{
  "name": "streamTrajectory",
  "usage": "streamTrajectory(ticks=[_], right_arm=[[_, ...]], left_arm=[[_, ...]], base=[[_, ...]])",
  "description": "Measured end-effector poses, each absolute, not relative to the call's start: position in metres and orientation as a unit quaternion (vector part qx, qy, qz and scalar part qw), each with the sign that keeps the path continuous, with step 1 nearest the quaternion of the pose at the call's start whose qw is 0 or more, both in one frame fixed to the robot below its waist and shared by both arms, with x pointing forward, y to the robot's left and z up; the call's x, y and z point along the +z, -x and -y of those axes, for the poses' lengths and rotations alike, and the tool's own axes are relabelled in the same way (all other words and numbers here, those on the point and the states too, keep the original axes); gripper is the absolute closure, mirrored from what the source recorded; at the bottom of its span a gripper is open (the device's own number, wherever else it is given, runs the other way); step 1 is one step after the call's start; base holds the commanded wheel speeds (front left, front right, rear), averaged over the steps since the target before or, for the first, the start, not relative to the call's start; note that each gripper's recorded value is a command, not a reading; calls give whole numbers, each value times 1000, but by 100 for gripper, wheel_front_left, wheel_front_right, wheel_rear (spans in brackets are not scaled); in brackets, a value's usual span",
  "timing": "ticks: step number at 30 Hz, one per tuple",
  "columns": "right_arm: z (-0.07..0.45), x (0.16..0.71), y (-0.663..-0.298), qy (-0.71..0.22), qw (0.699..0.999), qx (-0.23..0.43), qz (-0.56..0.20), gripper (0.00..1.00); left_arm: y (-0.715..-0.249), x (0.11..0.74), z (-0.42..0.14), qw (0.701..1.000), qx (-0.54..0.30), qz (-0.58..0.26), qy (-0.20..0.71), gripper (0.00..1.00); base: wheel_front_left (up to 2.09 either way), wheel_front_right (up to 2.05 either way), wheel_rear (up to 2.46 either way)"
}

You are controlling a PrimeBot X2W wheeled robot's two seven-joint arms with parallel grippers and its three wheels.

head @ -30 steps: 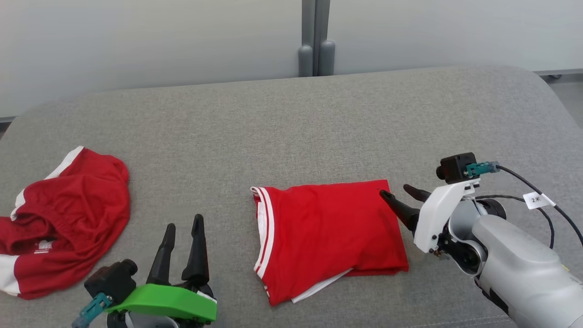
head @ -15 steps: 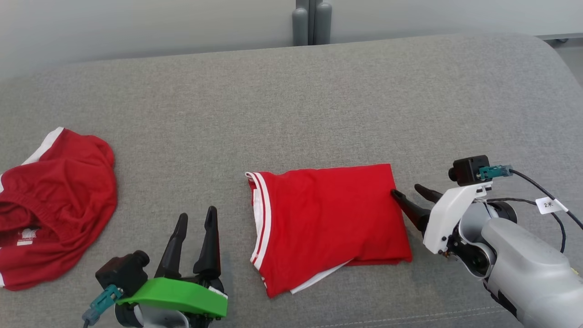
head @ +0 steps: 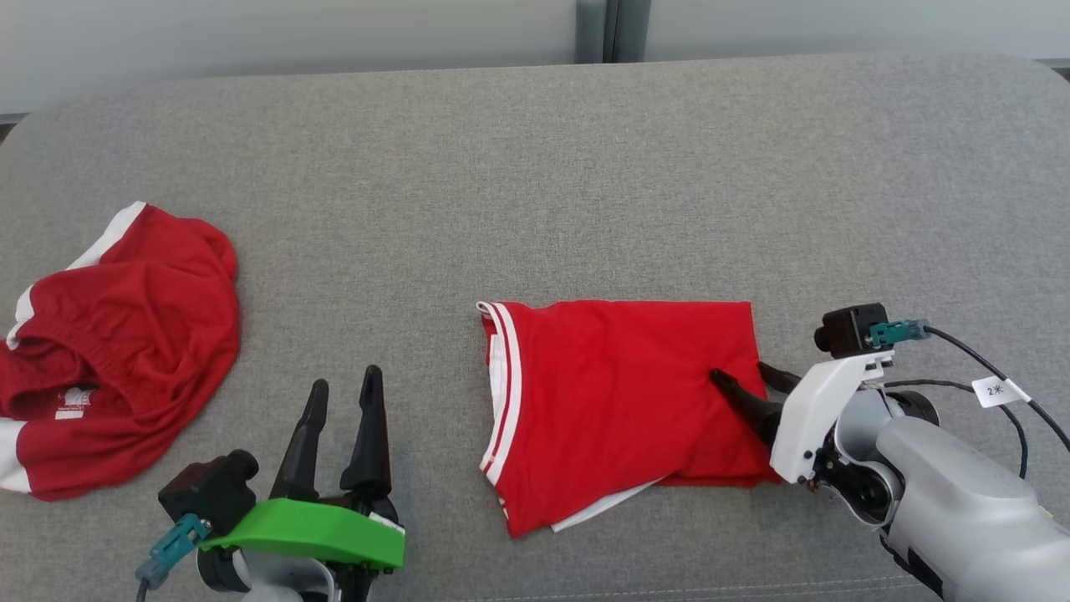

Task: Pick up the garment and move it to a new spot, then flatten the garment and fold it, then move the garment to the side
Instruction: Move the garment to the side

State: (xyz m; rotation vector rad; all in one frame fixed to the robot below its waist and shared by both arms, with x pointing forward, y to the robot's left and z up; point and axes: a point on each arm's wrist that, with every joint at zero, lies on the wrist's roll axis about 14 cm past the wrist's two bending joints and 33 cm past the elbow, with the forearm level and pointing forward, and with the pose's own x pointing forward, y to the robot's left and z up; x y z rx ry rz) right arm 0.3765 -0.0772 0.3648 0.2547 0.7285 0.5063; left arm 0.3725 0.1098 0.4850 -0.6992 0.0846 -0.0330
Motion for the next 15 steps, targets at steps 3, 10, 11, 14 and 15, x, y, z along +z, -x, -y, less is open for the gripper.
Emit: streamTrajectory(ticks=[3, 10, 11, 14, 15], right_arm=[[77, 365, -376, -123, 895, 245, -352, 67], [77, 367, -373, -123, 894, 247, -352, 100], [78, 367, -373, -123, 895, 246, -351, 100], [83, 369, -375, -121, 897, 243, -349, 100], [84, 369, -375, -119, 898, 243, -347, 100]], left_arm=[[-373, 485, -110, 939, -15, -41, 342, 0], [-373, 485, -109, 939, -18, -42, 342, 0], [-374, 485, -109, 939, -18, -42, 342, 0], [-374, 484, -109, 939, -18, -43, 341, 0], [-375, 484, -110, 939, -17, -42, 341, 0]], base=[[0, 0, 0], [0, 0, 0], [0, 0, 0], [0, 0, 0], [0, 0, 0]])
